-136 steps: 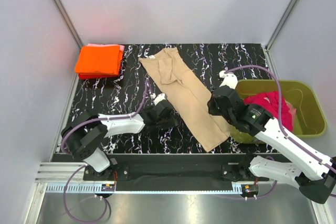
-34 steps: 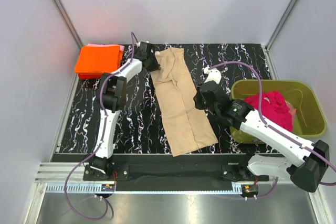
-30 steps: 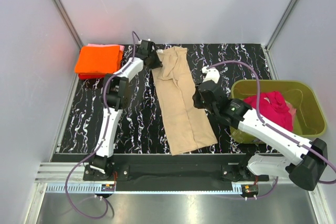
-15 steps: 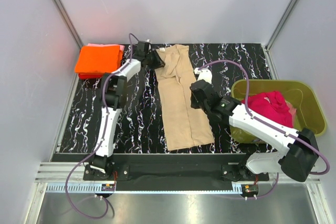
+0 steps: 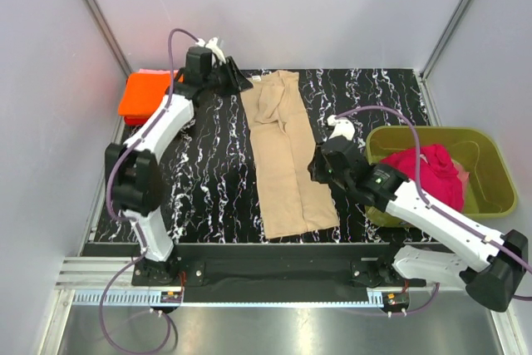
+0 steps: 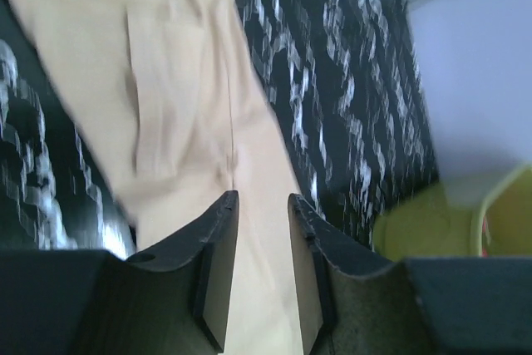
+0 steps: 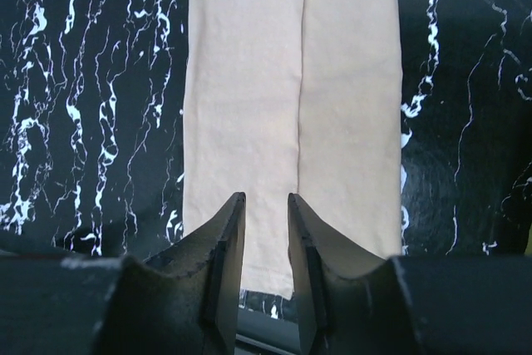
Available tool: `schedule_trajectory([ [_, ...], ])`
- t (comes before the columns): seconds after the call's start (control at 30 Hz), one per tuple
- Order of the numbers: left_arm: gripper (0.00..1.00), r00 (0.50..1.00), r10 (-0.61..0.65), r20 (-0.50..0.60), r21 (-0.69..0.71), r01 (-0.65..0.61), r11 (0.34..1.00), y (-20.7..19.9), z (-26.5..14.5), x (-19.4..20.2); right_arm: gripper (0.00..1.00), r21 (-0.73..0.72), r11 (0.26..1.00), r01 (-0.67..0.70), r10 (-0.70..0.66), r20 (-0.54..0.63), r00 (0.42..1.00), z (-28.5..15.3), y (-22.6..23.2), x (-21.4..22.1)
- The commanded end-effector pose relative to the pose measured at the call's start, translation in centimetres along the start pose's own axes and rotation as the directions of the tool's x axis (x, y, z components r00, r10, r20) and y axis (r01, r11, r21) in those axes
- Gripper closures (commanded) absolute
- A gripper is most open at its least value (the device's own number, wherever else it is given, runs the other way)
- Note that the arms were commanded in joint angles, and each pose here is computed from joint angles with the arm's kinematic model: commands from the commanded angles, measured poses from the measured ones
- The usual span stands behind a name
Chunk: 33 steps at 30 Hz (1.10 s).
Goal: Fold and stack the t-shirts
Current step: Fold the tshirt
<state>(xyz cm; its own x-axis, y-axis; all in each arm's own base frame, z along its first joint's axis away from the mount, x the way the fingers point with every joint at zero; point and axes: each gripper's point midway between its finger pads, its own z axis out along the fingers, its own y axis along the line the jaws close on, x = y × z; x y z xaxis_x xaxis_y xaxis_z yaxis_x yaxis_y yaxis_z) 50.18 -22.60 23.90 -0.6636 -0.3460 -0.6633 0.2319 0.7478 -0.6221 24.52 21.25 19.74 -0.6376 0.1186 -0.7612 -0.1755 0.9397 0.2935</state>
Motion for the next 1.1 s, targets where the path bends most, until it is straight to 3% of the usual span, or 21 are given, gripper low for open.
schedule_trajectory([
  [0.0,0.62,0.973,-0.013,-0.231,-0.128,-0.017,0.992,2.4,-3.5,12.0,0.66,-0.031,0.999,-0.033,0.031,-0.051,0.998,-0.8,0.6,0.9],
  [0.03,0.60,0.972,-0.028,-0.231,-0.185,-0.016,0.983,3.2,-4.5,13.8,0.66,-0.038,0.999,-0.029,0.027,-0.055,0.998,-1.3,0.8,0.5],
  [0.07,0.58,0.973,-0.007,-0.231,-0.155,-0.030,0.987,1.4,-6.3,15.4,0.66,-0.052,0.998,-0.027,0.024,-0.058,0.998,-1.5,1.1,0.4],
  [0.1,0.57,0.955,-0.030,-0.294,-0.181,-0.025,0.983,2.9,-7.4,19.8,0.65,-0.061,0.998,-0.027,0.023,-0.052,0.998,-1.8,1.1,0.1],
  [0.17,0.56,0.951,-0.052,-0.305,-0.162,0.002,0.987,1.6,-9.4,22.8,0.65,-0.073,0.997,-0.027,0.025,-0.041,0.999,-2.3,1.3,-0.3],
  [0.2,0.55,0.921,-0.045,-0.386,-0.151,-0.015,0.988,1.6,-10.6,27.5,0.64,-0.078,0.996,-0.031,0.029,-0.032,0.999,-2.5,1.3,-0.5],
  [0.3,0.53,0.916,-0.079,-0.394,-0.113,0.038,0.993,0.3,-12.2,32.0,0.64,-0.085,0.996,-0.033,0.031,-0.023,0.999,-2.8,1.3,-0.7],
  [0.73,0.50,0.856,-0.114,-0.504,-0.131,0.055,0.990,-0.3,-14.0,40.6,0.65,-0.106,0.990,-0.088,0.084,-0.038,0.996,-3.6,1.0,0.4],
  [0.83,0.59,0.833,-0.109,-0.543,-0.132,0.043,0.990,-0.4,-13.7,41.6,0.65,-0.108,0.990,-0.094,0.092,-0.031,0.995,-3.8,0.9,0.3],
  [0.87,0.66,0.830,-0.107,-0.547,-0.133,0.040,0.990,-0.5,-13.6,41.7,0.65,-0.108,0.989,-0.097,0.094,-0.028,0.995,-3.9,0.9,0.2],
  [0.9,0.79,0.829,-0.107,-0.548,-0.149,0.029,0.988,-0.1,-13.8,41.8,0.65,-0.108,0.989,-0.097,0.095,-0.025,0.995,-4.0,0.9,0.1],
  [1.0,0.95,0.827,-0.115,-0.550,-0.192,0.009,0.981,1.4,-14.6,42.2,0.65,-0.107,0.990,-0.094,0.091,-0.026,0.995,-4.2,0.9,-0.1],
  [1.07,1.00,0.826,-0.122,-0.551,-0.201,0.011,0.980,2.1,-15.5,42.5,0.65,-0.102,0.991,-0.088,0.087,-0.023,0.996,-4.2,0.9,-0.2],
])
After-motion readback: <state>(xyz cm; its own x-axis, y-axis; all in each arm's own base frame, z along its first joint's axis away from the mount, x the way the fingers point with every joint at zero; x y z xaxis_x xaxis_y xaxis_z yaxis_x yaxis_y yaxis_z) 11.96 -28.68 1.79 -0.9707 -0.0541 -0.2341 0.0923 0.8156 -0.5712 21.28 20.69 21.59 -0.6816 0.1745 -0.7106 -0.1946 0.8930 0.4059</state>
